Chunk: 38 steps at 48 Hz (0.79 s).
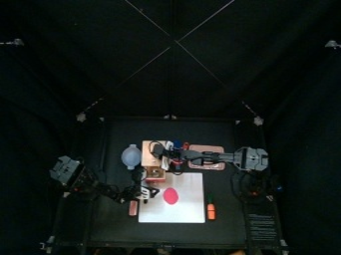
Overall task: Get the cutter from the drawer then cut the dough then place the extra dough in the bowl
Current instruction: Place the cutter on the board
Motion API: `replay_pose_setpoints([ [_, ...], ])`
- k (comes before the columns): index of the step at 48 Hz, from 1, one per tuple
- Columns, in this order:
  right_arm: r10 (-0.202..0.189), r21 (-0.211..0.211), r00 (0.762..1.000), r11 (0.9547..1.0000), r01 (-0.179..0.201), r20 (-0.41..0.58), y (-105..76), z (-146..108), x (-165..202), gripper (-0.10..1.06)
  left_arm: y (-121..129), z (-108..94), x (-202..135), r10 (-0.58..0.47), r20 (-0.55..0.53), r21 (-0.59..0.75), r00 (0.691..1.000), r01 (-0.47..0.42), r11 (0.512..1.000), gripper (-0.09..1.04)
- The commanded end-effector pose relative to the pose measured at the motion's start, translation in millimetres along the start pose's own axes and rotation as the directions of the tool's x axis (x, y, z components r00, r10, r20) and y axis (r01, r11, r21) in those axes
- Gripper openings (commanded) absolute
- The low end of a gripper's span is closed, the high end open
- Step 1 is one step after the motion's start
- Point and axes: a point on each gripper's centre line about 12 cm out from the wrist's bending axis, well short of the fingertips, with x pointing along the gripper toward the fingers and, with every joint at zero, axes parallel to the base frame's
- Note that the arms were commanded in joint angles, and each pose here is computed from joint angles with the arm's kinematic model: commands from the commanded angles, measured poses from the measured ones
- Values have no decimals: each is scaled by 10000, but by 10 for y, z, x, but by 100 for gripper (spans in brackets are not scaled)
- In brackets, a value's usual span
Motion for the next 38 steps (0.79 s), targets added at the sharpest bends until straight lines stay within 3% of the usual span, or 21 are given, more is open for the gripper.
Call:
replay_pose_setpoints([
  [1,21,14,9995,10000,-21,-320,12,-62,27,5,-116,10,-45,-386,-19,-63,9993,386,9992,92],
  [13,23,13,9995,10000,-23,-320,13,-65,32,5,-233,-73,-222,-1058,-413,193,9935,1066,9941,91],
  [21,31,4,9996,10000,-31,-288,19,-52,30,5,-293,-87,-487,-2095,-945,1028,9732,2188,9703,90],
  [31,54,-104,9998,9999,-56,-173,50,-7,14,5,-438,32,-789,-4142,-1325,2855,9005,4348,8541,85],
  [38,140,-185,9999,9997,-138,100,114,92,-54,5,-437,212,-851,-4889,-1131,3707,8650,4932,7870,74],
])
